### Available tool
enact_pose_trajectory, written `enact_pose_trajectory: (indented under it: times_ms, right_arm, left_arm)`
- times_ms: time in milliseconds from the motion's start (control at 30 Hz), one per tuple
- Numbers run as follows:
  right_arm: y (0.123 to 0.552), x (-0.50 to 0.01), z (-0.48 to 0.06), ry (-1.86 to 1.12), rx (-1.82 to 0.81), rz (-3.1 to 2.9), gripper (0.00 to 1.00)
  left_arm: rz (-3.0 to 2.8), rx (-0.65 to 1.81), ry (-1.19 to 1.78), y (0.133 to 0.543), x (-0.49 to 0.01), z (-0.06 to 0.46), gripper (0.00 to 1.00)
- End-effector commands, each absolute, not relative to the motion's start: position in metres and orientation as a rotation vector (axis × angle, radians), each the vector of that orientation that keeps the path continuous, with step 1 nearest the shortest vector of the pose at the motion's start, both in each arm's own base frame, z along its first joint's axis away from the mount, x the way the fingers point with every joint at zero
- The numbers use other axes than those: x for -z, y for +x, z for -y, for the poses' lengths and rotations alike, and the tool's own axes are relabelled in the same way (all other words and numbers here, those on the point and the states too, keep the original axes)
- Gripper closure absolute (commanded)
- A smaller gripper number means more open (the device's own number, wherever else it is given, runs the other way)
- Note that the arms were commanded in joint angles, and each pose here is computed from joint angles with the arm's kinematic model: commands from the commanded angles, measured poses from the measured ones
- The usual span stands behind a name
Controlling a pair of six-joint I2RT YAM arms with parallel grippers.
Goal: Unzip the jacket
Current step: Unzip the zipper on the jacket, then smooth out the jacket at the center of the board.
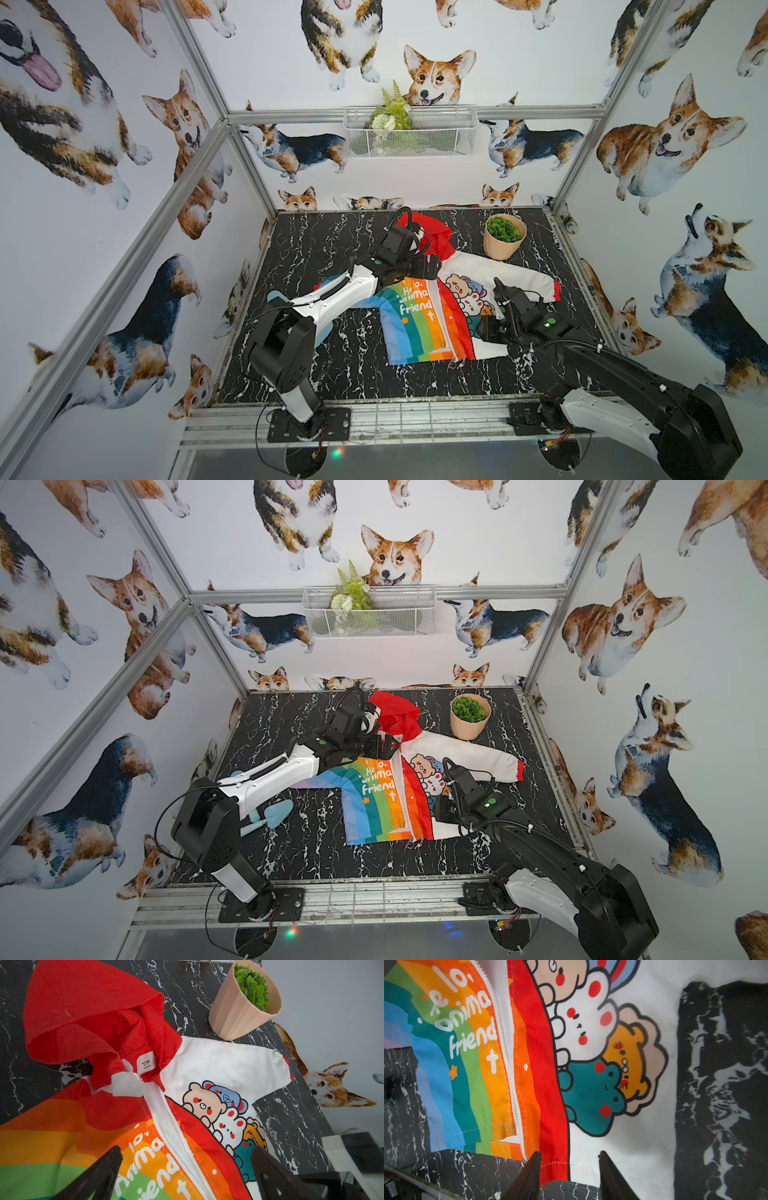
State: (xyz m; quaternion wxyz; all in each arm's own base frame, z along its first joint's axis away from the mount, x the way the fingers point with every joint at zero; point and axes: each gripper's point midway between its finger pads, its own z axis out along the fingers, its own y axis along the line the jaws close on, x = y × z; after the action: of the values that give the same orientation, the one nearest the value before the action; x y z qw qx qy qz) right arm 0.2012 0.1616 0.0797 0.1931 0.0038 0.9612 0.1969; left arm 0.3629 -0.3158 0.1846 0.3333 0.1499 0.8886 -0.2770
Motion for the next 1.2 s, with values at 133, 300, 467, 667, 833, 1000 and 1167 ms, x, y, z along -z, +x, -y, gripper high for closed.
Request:
enact_pose_trajectory:
  times_ms: [133, 300, 467, 667, 833, 1000, 1167]
  right_arm:
    - [0.205, -0.085, -0.213, -0.206, -0.724, -2.693, 0.63]
    - [0.212, -0.074, -0.219, -0.2, -0.633, -2.727, 0.67]
    - [0.221, -0.066, -0.156, 0.053, -0.255, -2.69, 0.57]
    - [0.206, -0.066, -0.096, 0.28, -0.123, -2.702, 0.43]
    - [0.197, -0.063, -0.08, 0.379, -0.125, -2.692, 0.41]
    - [0.19, -0.06, -0.071, 0.448, -0.099, -2.693, 0.42]
    - [0.188, -0.048, -0.08, 0.443, -0.157, -2.726, 0.44]
  left_arm:
    - [-2.445, 0.566, 0.269, 0.308, -0.162, 0.252, 0.13]
    - [-2.635, 0.445, 0.166, 0.239, -0.105, 0.206, 0.19]
    - [-2.756, 0.403, 0.082, 0.193, -0.069, 0.184, 0.18]
    - [-2.833, 0.374, 0.1, 0.173, -0.043, 0.191, 0.25]
    - [-2.858, 0.385, 0.117, 0.167, -0.032, 0.203, 0.35]
    - [-2.878, 0.369, 0.124, 0.161, -0.023, 0.205, 0.45]
    - [-2.898, 0.321, 0.124, 0.154, -0.016, 0.2, 0.67]
